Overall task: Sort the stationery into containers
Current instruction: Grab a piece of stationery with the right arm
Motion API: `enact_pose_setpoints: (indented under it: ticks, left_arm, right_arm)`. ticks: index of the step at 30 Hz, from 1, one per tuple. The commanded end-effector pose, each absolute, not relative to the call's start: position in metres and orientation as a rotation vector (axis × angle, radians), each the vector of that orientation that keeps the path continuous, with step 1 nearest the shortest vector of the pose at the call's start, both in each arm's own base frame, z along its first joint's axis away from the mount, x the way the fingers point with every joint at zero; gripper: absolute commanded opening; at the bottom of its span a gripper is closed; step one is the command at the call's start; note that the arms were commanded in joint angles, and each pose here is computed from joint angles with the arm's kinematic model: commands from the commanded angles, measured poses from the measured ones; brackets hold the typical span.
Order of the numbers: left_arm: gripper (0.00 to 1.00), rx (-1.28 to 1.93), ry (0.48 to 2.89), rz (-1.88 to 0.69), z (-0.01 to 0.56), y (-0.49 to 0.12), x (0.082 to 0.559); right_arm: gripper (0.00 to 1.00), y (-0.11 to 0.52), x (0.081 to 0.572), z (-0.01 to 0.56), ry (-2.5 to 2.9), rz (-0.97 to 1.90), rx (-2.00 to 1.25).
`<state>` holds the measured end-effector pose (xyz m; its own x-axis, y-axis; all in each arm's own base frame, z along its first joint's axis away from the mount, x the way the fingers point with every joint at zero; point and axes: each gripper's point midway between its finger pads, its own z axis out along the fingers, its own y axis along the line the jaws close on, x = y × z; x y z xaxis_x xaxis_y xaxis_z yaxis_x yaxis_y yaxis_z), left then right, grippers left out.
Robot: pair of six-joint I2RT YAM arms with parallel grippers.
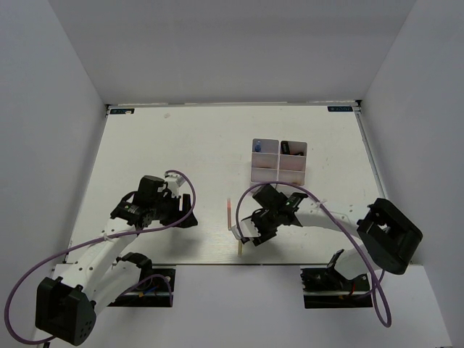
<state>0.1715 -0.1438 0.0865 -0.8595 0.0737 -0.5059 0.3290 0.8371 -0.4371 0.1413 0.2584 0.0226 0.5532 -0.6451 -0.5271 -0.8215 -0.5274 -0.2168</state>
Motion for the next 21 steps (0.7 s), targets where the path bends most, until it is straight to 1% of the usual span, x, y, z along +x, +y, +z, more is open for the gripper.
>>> enact_pose_setpoints:
  ticks: [1, 6, 8, 13, 15, 19, 21]
  left_arm:
    - [0.75, 0.316, 2.509, -0.721, 0.093, -0.144, 0.173]
    - [0.75, 0.321, 2.503, -0.724, 0.093, -0.145, 0.173]
    - [0.75, 0.324, 2.504, -0.725, 0.093, -0.145, 0.173]
    - [0.75, 0.319, 2.511, -0.730, 0.092, -0.145, 0.172]
    - [0.75, 0.321, 2.507, -0.730, 0.093, -0.146, 0.173]
    - [0.75, 0.322, 2.507, -0.726, 0.092, -0.145, 0.173]
    - [0.75, 0.320, 2.508, -0.731, 0.093, -0.146, 0.173]
  right_arm:
    - [0.52, 0.263, 0.149, 0.017, 1.159, 0.478, -2.363]
    - [0.51, 0.270, 0.149, 0.034, 1.096, 0.485, -2.348]
    - [0.47, 0.271, 0.138, 0.043, 1.080, 0.565, -2.352]
    - [0.44, 0.275, 0.128, 0.054, 1.074, 0.655, -2.339]
    - [0.44, 0.277, 0.130, 0.052, 1.079, 0.646, -2.331]
    - [0.50, 0.279, 0.150, 0.041, 1.102, 0.521, -2.326]
    - [0.50, 0.279, 0.150, 0.037, 1.101, 0.528, -2.351]
